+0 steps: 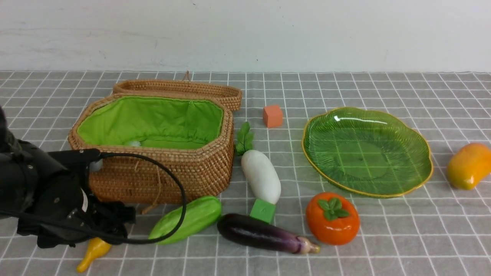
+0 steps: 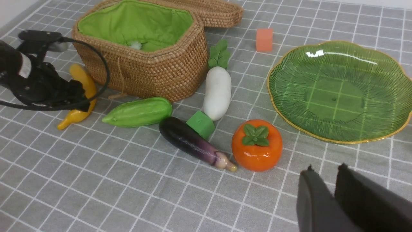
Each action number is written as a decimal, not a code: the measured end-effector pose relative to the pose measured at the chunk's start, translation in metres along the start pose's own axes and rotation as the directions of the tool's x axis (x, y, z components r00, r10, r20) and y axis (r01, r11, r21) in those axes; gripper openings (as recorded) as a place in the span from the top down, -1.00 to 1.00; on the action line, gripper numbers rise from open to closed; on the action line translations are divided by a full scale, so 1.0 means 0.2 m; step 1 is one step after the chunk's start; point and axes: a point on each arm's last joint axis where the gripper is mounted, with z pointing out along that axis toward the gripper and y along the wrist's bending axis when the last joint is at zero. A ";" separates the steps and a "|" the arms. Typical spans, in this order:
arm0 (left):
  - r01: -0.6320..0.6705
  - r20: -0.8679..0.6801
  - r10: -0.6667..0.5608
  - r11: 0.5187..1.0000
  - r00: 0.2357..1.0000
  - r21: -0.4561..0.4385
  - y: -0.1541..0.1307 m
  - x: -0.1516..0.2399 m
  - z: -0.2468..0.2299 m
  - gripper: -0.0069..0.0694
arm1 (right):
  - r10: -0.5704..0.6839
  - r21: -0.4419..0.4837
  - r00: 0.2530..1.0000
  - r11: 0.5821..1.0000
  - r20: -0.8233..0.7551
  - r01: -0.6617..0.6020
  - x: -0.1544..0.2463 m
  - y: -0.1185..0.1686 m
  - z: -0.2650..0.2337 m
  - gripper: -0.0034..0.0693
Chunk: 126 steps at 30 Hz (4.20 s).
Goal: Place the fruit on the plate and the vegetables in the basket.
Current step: Use the left arm to grab a banana and put it into the right plate, then take a chayote with your left arm and place it on the basket on the left.
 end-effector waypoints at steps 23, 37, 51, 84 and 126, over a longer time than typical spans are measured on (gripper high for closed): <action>-0.035 0.119 0.036 0.999 0.992 -0.014 0.13 0.01 -0.51 0.03 | 0.034 -0.046 0.998 0.998 0.047 -0.032 -0.02 0.02 0.00 0.58; -0.902 0.386 0.842 0.429 0.377 -0.056 -0.16 -0.46 -0.78 0.03 | 0.011 -0.024 0.988 1.000 0.155 -0.007 -0.07 0.01 -0.01 0.56; -0.975 0.561 0.798 0.174 0.220 0.136 -1.18 -0.53 -0.61 0.03 | 0.053 0.026 0.992 0.998 0.110 -0.056 -0.07 0.00 -0.04 0.56; -0.809 0.409 0.717 0.382 0.564 0.446 -1.48 -0.52 -0.60 -0.10 | 0.117 0.093 0.993 0.989 0.003 -0.117 -0.03 -0.02 -0.07 0.53; -0.794 -0.023 0.810 0.580 0.586 0.183 -0.57 -0.01 0.03 -0.52 | 0.103 0.041 0.995 0.994 -0.018 -0.102 -0.02 0.00 -0.07 0.53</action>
